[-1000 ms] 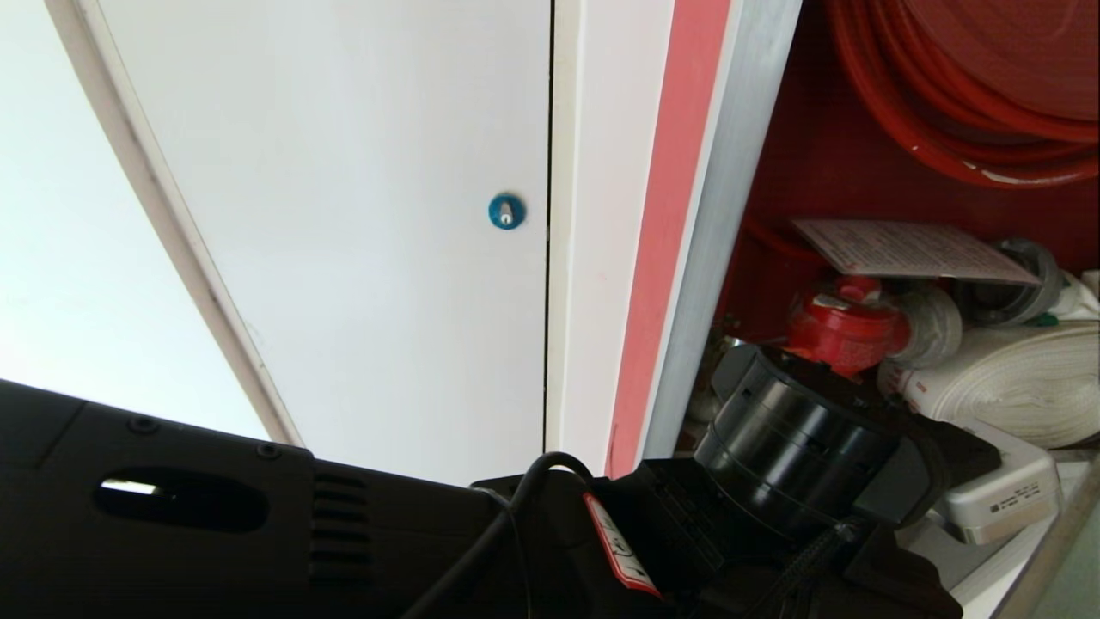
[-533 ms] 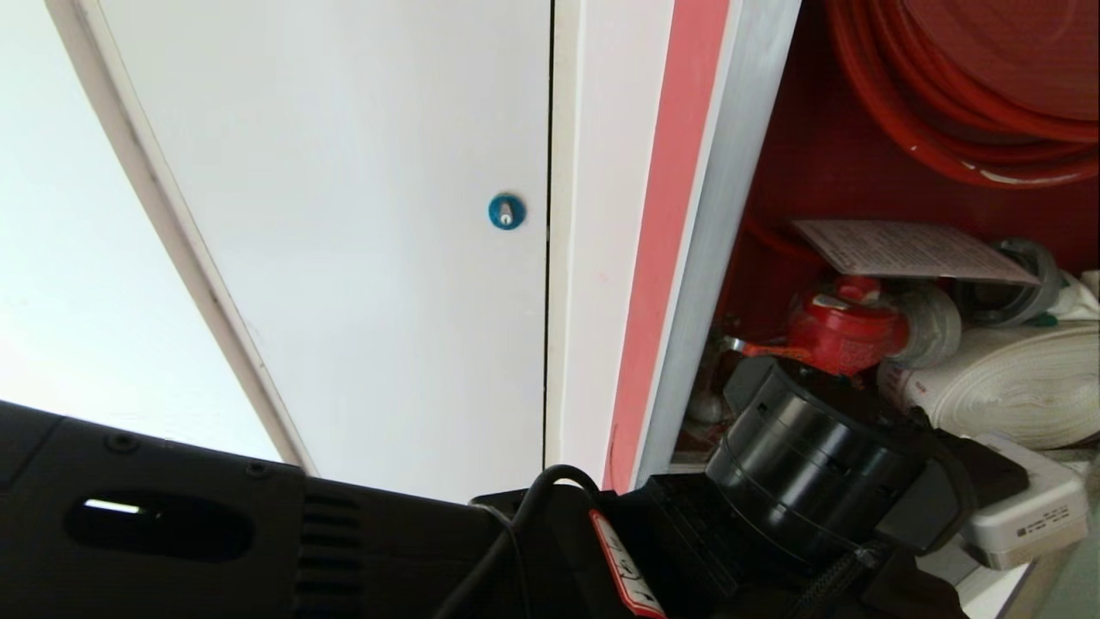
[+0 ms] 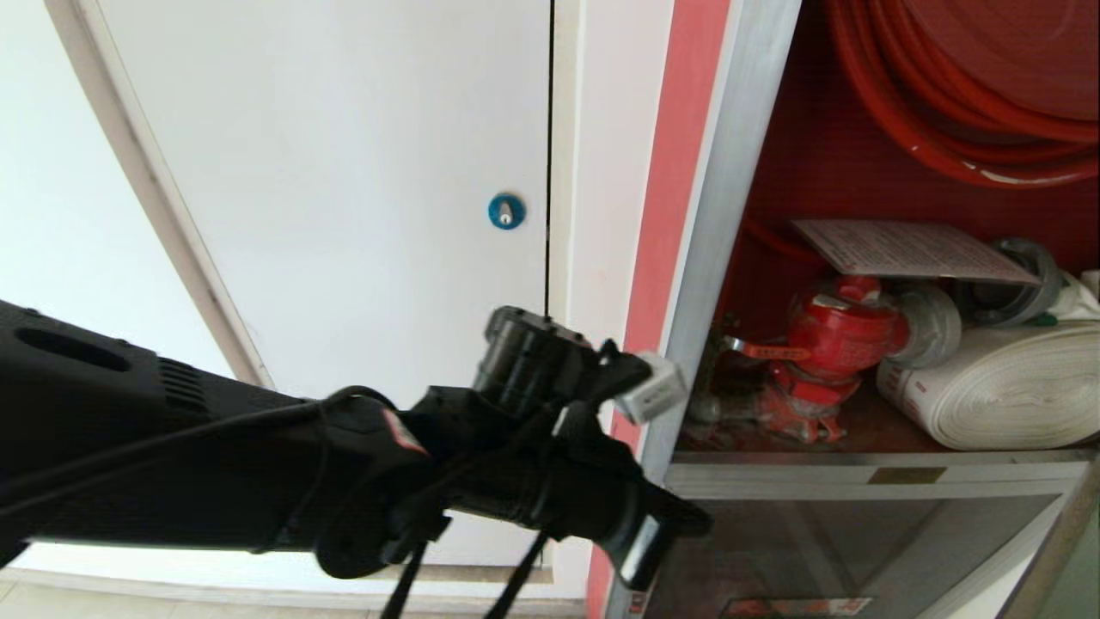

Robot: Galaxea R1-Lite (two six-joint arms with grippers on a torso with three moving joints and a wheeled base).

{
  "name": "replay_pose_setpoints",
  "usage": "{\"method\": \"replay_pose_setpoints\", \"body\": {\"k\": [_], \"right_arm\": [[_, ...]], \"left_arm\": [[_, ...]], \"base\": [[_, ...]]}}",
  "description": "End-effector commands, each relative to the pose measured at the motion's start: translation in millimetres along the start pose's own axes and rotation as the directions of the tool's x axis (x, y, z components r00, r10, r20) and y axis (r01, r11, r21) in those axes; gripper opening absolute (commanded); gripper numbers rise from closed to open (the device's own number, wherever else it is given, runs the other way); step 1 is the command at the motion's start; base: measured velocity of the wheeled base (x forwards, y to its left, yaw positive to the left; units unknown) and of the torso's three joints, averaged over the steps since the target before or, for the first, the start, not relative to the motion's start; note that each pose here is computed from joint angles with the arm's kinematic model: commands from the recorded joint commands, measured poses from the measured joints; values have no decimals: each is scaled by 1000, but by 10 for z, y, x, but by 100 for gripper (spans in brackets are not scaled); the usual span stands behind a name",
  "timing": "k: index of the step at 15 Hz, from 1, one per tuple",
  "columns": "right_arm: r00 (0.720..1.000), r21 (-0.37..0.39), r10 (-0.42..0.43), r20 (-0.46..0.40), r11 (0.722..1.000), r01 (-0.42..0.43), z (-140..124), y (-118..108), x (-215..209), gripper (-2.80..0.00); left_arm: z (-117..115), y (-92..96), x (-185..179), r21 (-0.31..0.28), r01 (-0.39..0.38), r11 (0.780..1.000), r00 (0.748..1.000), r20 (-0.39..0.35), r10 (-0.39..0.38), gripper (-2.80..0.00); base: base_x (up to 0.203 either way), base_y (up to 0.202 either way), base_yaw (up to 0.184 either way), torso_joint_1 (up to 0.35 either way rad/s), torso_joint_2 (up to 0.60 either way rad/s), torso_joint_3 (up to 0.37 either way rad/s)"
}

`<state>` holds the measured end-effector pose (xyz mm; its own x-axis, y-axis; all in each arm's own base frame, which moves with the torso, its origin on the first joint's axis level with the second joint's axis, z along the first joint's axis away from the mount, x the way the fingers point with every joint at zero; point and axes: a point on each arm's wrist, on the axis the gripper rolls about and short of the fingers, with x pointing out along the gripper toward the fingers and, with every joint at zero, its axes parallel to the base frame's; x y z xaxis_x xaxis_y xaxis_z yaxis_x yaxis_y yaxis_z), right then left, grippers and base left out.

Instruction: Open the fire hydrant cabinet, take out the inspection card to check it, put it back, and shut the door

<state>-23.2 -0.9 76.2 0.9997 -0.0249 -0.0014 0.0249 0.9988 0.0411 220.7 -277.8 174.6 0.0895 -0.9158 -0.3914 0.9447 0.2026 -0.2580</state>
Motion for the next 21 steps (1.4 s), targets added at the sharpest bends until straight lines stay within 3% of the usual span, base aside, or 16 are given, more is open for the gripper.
{"method": "replay_pose_setpoints", "body": {"k": [1,3,5,8,13,16,17,19,20,21], "right_arm": [[1000,0,0,-2,1000,0,0,0,1,-280],[1000,0,0,-2,1000,0,0,0,1,-280],[1000,0,0,-2,1000,0,0,0,1,-280],[1000,0,0,-2,1000,0,0,0,1,-280],[1000,0,0,-2,1000,0,0,0,1,-280],[1000,0,0,-2,1000,0,0,0,1,-280],[1000,0,0,-2,1000,0,0,0,1,-280],[1000,0,0,-2,1000,0,0,0,1,-280],[1000,0,0,-2,1000,0,0,0,1,-280],[1000,0,0,-2,1000,0,0,0,1,-280]], "left_arm": [[-47,5,-608,-3,-96,995,994,54,96,-280],[-212,-57,-1094,-15,-204,979,975,84,204,-280],[-406,-131,-1598,-29,-340,940,931,134,341,-280],[-651,-424,-2271,-40,-549,835,800,262,539,-280],[-1039,-1217,-2731,-24,-761,648,566,464,682,-280],[-1237,-1578,-2836,-76,-864,497,386,534,752,-280],[-1302,-1664,-2863,-107,-900,423,304,544,782,-280],[-1374,-1734,-2915,-182,-960,213,93,511,855,-280],[-1388,-1749,-2921,-210,-967,143,22,491,871,-280],[-1418,-1766,-2902,-226,-969,99,-22,479,877,-280]], "base": [[0,0,0,0,0,0],[0,0,0,0,0,0],[0,0,0,0,0,0],[0,0,0,0,0,0],[0,0,0,0,0,0],[0,0,0,0,0,0],[0,0,0,0,0,0],[0,0,0,0,0,0],[0,0,0,0,0,0],[0,0,0,0,0,0]]}}
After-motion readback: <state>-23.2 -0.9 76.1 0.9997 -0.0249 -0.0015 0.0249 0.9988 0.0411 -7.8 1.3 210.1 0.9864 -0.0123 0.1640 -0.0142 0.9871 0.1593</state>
